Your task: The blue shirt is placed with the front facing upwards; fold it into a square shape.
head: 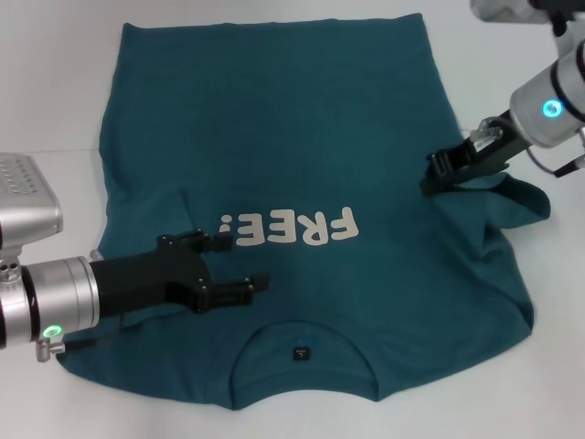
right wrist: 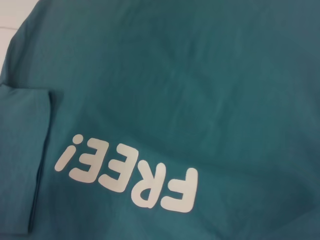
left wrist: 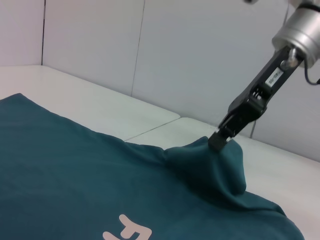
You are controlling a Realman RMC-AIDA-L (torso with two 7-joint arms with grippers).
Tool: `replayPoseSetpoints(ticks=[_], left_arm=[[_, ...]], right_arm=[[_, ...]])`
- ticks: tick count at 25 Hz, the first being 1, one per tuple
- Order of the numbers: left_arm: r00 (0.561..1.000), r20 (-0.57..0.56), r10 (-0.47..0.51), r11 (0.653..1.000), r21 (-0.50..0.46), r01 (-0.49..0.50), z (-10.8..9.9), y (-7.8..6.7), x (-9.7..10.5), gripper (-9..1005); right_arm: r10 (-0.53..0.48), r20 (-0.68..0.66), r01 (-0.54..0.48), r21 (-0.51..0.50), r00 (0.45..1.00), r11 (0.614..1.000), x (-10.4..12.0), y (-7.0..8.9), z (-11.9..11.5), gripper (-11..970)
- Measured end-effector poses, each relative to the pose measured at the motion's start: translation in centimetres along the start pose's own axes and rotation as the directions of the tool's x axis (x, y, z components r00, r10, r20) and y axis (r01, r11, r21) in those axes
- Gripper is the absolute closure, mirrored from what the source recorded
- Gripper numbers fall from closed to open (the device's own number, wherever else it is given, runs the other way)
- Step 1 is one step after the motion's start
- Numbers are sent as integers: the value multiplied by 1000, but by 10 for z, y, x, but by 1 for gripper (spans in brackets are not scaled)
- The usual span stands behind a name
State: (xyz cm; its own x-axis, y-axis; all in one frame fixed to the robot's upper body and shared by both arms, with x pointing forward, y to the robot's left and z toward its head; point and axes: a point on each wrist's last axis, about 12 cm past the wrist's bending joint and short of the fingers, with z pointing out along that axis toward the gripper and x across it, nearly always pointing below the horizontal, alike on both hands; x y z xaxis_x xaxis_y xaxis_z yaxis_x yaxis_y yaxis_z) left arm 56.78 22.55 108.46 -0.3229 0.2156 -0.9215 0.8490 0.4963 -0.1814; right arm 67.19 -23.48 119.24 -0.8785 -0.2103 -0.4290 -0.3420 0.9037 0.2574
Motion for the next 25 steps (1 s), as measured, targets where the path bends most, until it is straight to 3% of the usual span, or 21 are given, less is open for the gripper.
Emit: replayPoseSetpoints(ticks=[10, 15, 17, 25], left_arm=[[1000, 0, 1, 1000, -1, -1, 0, 0, 0, 120], [1000, 0, 1, 1000, -1, -1, 0, 0, 0, 119], [1000, 0, 1, 1000, -2, -1, 0, 0, 0, 119], [1000, 0, 1, 1000, -1, -1, 0, 0, 0, 119]], right_arm=[[8, 30, -8, -6, 1000, 1000, -5, 9, 16, 905], [20, 55, -18, -42, 998, 999, -8, 13, 14, 711], [34, 58, -32, -35, 998, 999, -7, 7, 10, 642], [105, 68, -111, 87, 992, 990, 10, -41, -7, 423]])
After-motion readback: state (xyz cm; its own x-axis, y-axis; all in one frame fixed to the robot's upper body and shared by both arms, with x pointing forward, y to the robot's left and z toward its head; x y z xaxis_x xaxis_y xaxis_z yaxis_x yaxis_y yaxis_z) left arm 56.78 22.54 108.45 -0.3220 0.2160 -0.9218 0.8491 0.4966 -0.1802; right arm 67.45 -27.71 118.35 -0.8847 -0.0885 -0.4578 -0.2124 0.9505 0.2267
